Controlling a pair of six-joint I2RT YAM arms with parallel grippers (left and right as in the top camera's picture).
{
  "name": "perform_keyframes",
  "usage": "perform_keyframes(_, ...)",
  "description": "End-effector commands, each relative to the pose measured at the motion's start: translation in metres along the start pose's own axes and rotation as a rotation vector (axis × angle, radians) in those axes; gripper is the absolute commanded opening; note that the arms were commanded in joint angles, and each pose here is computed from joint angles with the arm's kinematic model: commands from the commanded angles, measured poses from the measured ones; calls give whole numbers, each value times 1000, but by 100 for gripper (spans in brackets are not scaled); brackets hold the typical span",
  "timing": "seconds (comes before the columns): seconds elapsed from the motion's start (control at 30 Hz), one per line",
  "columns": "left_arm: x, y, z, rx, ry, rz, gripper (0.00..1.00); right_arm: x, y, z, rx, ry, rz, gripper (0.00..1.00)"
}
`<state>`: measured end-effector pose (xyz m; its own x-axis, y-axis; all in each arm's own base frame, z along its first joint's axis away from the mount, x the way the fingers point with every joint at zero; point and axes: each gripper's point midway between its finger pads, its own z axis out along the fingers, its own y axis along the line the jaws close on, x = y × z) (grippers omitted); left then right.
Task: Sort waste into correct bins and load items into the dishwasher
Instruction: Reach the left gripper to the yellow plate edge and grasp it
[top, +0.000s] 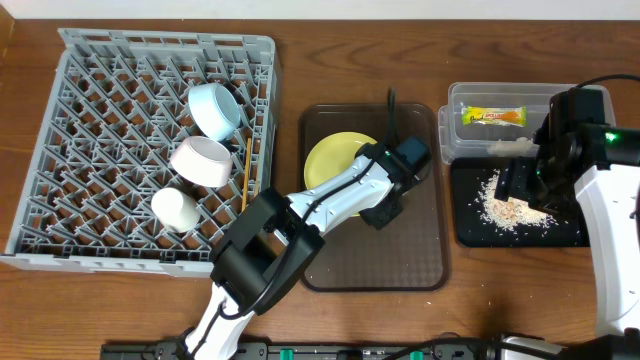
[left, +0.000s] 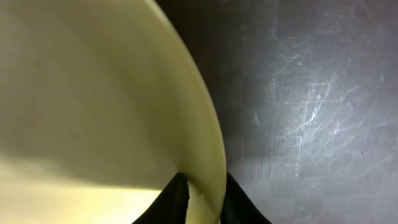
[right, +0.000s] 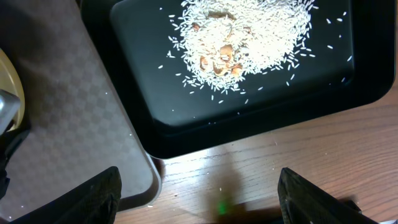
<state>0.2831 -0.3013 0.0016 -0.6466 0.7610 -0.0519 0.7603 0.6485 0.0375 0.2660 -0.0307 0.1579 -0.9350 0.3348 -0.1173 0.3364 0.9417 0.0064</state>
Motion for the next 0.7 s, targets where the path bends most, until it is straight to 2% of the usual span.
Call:
perform_keyframes(0.0, 12, -2, 13, 10, 51, -72, 27, -2, -3, -5, -4, -20, 3, 79)
perform_keyframes(0.1, 11, -2, 13, 10, 49, -76, 33, -2, -3, -5, -4, -20, 3, 79)
perform_keyframes(0.37, 12, -2, 23, 9, 32, -80, 32, -2, -3, -5, -4, -20, 3, 78)
perform_keyframes(0.53, 16, 0, 25, -1, 41, -79, 19, -2, -3, -5, -3, -20, 3, 79)
perform_keyframes(0.67, 16, 14, 25, -86, 39, -77, 8, -2, -2, -5, -7, -20, 0, 78)
